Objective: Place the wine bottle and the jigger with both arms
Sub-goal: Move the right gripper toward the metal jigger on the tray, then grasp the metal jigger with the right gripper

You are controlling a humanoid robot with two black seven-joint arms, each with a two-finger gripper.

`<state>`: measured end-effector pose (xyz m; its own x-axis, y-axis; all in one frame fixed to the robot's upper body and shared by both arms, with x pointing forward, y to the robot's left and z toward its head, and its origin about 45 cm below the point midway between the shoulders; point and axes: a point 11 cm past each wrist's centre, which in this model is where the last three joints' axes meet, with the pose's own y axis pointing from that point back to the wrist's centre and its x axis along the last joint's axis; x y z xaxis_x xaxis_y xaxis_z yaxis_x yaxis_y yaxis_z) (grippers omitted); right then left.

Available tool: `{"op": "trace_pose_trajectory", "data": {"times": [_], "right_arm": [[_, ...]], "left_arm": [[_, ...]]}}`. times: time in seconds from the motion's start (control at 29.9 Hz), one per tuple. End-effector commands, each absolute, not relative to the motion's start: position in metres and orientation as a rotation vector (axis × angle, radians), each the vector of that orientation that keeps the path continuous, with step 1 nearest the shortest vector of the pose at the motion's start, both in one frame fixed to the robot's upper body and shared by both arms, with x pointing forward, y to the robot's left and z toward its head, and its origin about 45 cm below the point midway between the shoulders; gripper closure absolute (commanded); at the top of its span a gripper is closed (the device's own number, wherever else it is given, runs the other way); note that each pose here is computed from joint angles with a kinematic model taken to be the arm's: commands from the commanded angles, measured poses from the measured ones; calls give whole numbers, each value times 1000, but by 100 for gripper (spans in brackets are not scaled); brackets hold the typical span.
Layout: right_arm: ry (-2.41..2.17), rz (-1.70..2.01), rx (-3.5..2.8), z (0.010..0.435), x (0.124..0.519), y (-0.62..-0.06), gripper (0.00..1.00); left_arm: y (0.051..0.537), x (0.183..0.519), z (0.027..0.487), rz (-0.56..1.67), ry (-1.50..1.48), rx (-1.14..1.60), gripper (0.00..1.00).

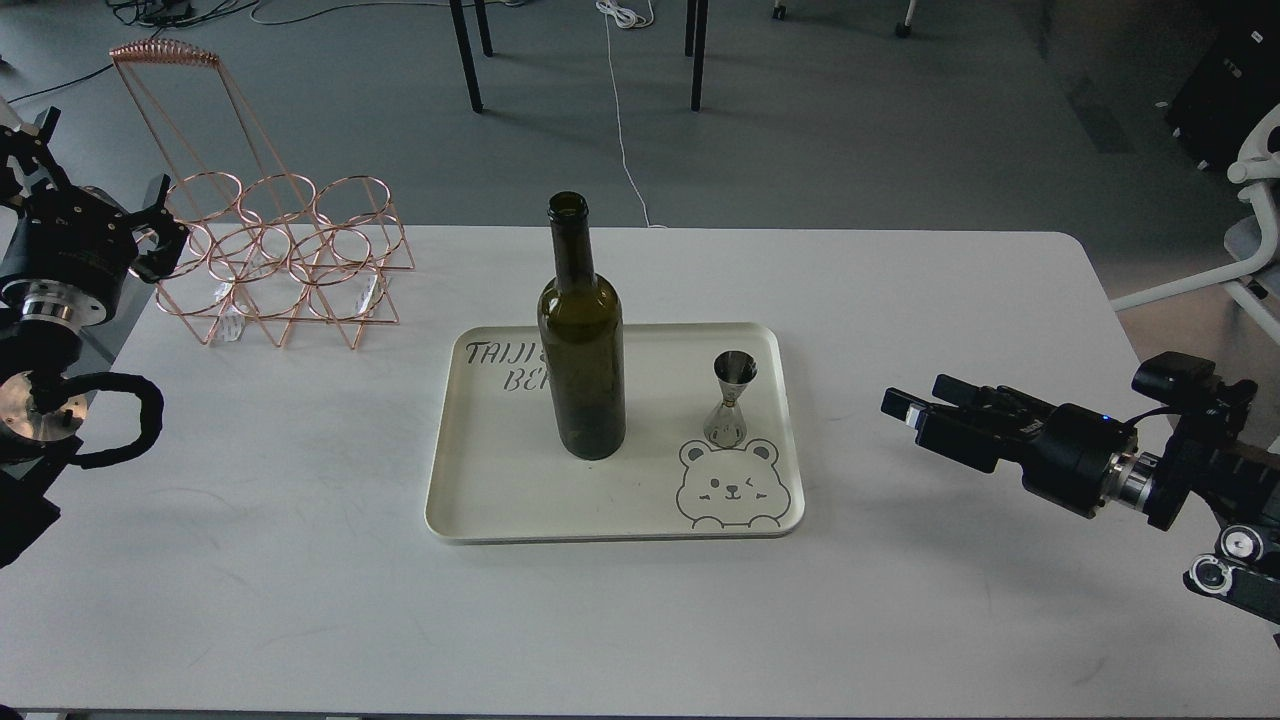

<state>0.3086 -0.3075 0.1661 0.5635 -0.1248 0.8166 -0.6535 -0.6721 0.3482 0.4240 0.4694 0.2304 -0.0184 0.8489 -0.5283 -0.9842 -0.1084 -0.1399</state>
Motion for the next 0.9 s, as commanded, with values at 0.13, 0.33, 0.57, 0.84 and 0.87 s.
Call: {"op": "trace_pose_trajectory", "data": {"times": [0.13, 0.33, 0.57, 0.84, 0.87], "right_arm": [[-438, 1262, 2075, 138, 330, -267, 1], [-401, 1402, 1999, 123, 357, -235, 2], [-405, 1454, 1981, 112, 369, -205, 3], [-333, 1465, 1996, 97, 362, -184, 20], [-331, 1467, 1996, 97, 362, -182, 20]], "left_arm": [[467, 425, 229, 1588, 310, -570, 1], [469, 424, 229, 1590, 307, -568, 1], [472, 423, 231, 1596, 302, -566, 1], [476, 421, 230, 1604, 300, -560, 1], [476, 421, 230, 1604, 300, -560, 1]]}}
